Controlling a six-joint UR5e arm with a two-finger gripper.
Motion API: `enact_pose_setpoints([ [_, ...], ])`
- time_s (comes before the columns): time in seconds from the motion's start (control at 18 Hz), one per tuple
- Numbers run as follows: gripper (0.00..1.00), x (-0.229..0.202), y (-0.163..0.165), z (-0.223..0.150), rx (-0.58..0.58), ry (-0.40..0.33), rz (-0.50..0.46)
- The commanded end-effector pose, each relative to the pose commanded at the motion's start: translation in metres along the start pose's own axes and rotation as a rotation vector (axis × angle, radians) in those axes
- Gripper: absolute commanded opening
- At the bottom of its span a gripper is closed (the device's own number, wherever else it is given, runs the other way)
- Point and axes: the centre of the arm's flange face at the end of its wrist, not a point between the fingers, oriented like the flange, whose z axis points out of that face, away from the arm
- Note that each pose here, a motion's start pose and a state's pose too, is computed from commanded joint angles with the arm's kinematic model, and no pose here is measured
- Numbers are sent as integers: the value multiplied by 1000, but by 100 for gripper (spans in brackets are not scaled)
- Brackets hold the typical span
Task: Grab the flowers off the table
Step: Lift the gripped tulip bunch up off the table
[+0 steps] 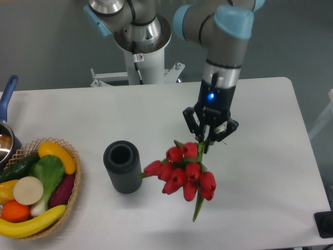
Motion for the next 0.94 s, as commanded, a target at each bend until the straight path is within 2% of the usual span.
enact_pose_setpoints([
  [0.11, 14, -2, 1, -4, 78, 47, -30],
  [0.39, 14, -3, 3, -7, 144, 88, -56],
  [0.94, 14, -7, 10, -9, 148, 85, -58],
])
